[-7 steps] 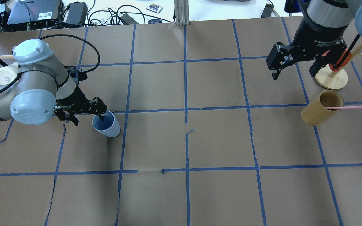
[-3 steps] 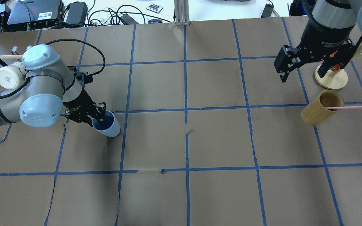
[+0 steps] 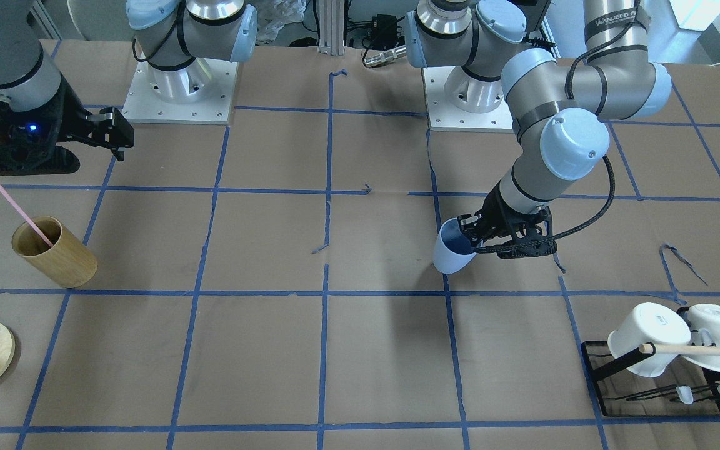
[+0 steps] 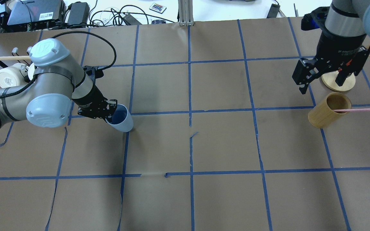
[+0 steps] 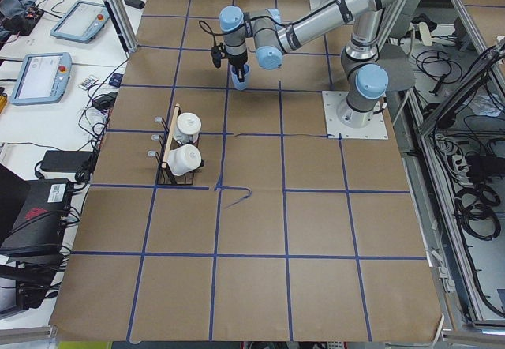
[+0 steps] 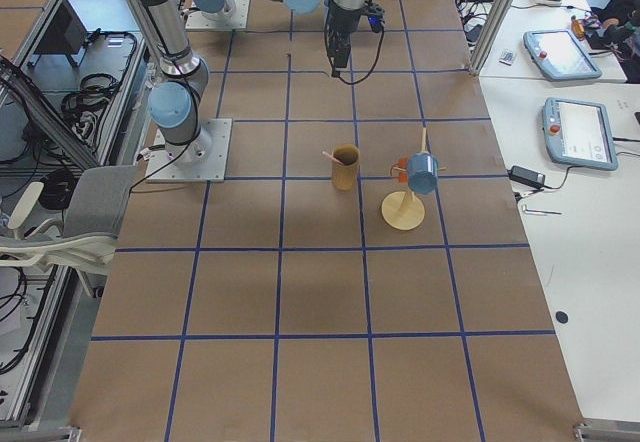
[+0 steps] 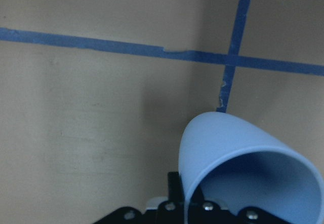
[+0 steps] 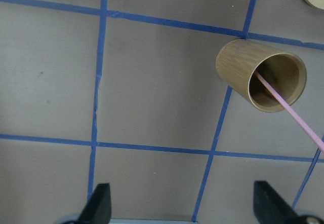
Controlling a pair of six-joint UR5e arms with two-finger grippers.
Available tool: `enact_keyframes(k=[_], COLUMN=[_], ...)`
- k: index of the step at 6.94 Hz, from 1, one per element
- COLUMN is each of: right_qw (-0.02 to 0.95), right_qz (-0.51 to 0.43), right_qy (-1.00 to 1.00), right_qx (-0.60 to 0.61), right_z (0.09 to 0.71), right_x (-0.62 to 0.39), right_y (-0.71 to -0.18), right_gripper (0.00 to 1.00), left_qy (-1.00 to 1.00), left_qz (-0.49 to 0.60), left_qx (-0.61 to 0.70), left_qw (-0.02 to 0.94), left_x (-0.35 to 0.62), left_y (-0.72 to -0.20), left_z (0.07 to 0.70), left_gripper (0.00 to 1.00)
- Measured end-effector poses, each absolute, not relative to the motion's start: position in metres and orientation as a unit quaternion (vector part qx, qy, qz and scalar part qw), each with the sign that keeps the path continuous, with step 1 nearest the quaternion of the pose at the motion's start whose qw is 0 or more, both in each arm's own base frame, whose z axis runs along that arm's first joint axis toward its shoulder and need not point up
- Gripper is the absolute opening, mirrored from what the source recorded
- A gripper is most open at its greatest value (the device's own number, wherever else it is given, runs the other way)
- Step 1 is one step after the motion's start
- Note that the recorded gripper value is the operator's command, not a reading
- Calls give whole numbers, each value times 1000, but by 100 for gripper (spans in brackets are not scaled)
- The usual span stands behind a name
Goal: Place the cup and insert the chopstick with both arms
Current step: 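Carry the blue cup centerward with left gripper while right gripper grasps pink chopstick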
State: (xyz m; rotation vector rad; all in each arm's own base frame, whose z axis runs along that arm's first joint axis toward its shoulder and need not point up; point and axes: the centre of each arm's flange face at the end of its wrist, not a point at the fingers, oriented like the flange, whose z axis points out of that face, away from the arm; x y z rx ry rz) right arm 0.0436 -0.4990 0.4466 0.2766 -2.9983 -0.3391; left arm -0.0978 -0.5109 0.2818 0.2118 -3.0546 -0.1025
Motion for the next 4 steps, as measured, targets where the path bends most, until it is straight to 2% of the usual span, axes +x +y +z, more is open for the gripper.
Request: enact_keyframes(k=[2,4], right_qw=[45,84], right_qz=[-156,-197], right_qy=[-974,-948], right_qx=[157,235], right_z=[414,380], right_x=[9,-11], right_y=[-503,-496], right_gripper=[100,100], left_qy=[-996,-996], left_qz=[-6,31], left_qx=[75,63], left_qw=[41,56], left_x=[-194,-276], left_y=[-515,-504], left_z=[316,314], left_gripper=[0,0])
